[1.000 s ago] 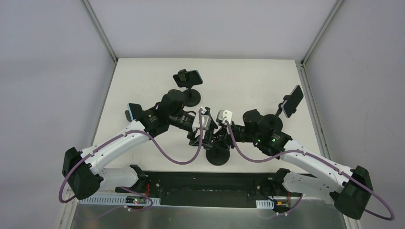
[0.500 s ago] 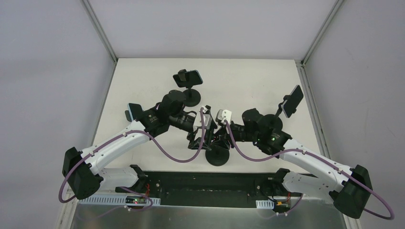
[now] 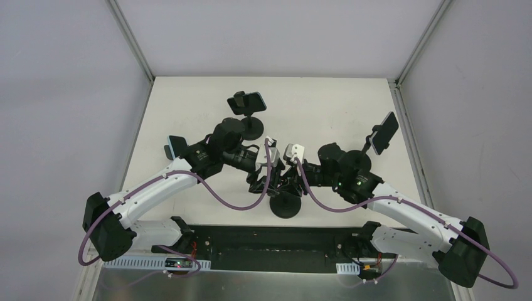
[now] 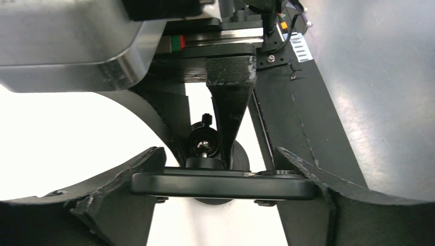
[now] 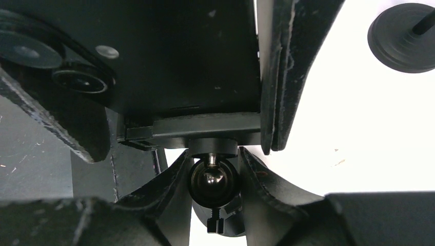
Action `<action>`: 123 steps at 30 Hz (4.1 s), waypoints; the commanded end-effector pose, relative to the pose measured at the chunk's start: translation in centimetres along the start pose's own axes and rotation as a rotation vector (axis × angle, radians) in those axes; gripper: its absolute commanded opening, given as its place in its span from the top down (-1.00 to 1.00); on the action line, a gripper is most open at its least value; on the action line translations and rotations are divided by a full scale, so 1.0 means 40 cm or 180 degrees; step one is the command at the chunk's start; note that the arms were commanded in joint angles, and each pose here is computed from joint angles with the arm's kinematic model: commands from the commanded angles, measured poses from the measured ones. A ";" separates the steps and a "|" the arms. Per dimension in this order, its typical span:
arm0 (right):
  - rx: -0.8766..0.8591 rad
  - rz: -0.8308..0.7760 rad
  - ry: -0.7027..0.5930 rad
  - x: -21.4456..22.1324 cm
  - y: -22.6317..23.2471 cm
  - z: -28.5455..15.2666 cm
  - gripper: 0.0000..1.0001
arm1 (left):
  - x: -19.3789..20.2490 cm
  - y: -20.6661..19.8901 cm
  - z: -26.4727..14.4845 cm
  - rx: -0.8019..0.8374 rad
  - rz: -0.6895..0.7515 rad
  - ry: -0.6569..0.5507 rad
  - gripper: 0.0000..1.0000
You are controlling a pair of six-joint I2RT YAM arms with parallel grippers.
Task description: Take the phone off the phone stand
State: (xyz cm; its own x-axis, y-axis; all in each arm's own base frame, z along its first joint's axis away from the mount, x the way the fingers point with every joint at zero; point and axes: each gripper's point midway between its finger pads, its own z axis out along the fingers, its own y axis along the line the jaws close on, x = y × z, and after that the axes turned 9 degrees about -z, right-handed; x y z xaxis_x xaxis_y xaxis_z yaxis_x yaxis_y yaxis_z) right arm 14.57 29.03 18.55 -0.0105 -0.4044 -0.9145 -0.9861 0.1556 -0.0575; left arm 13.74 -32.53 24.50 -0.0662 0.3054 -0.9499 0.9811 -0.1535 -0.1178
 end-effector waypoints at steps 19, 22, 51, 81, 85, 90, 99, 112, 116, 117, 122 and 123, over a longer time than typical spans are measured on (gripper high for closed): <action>0.0257 0.0059 -0.0305 -0.073 -0.032 -0.013 1.00 | 0.033 -0.009 0.004 0.0032 -0.0152 0.0070 1.00; 0.0313 0.0230 -0.0311 -0.089 -0.042 -0.007 1.00 | 0.030 -0.030 0.004 0.0183 -0.0028 0.0026 1.00; 0.1814 -0.0083 -0.0489 -0.105 -0.244 -0.070 1.00 | 0.081 -0.161 0.010 0.0786 -0.0689 0.0075 1.00; 0.2218 -0.0002 -0.0531 -0.116 -0.301 -0.085 1.00 | 0.189 -0.326 0.012 0.1165 -0.1039 0.0386 1.00; 0.2258 0.0014 -0.0545 -0.118 -0.306 -0.087 1.00 | 0.203 -0.308 0.011 0.0931 -0.1049 0.0405 1.00; 0.2309 0.0028 -0.0564 -0.119 -0.312 -0.092 1.00 | 0.202 -0.287 0.007 0.0691 -0.0992 0.0354 1.00; 0.2311 0.0043 -0.0586 -0.113 -0.309 -0.092 1.00 | 0.197 -0.223 0.013 0.0176 -0.0901 0.0175 1.00; 0.2166 0.0101 -0.0631 -0.111 -0.290 -0.079 1.00 | 0.164 -0.173 0.036 0.0004 -0.0813 0.0101 1.00; 0.2182 0.0130 -0.0619 -0.107 -0.289 -0.079 1.00 | 0.158 -0.153 0.026 -0.0195 -0.0785 0.0055 1.00; 0.2185 0.0134 -0.0615 -0.106 -0.290 -0.079 1.00 | 0.157 -0.146 0.022 -0.0264 -0.0771 0.0040 1.00; 0.2167 0.0146 -0.0614 -0.105 -0.287 -0.076 1.00 | 0.155 -0.109 0.003 -0.0609 -0.0723 -0.0014 1.00; 0.2157 0.0147 -0.0610 -0.104 -0.285 -0.074 1.00 | 0.152 -0.102 -0.001 -0.0669 -0.0707 -0.0029 1.00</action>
State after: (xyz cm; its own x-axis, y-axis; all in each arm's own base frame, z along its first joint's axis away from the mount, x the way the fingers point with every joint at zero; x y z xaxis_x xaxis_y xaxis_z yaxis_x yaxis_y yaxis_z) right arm 18.13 29.21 18.45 -0.0280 -0.3629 -0.9314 -0.9032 0.4084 -0.1320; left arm 15.42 -31.03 24.15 -0.0415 0.1515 -0.9876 0.9741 0.2261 -0.0062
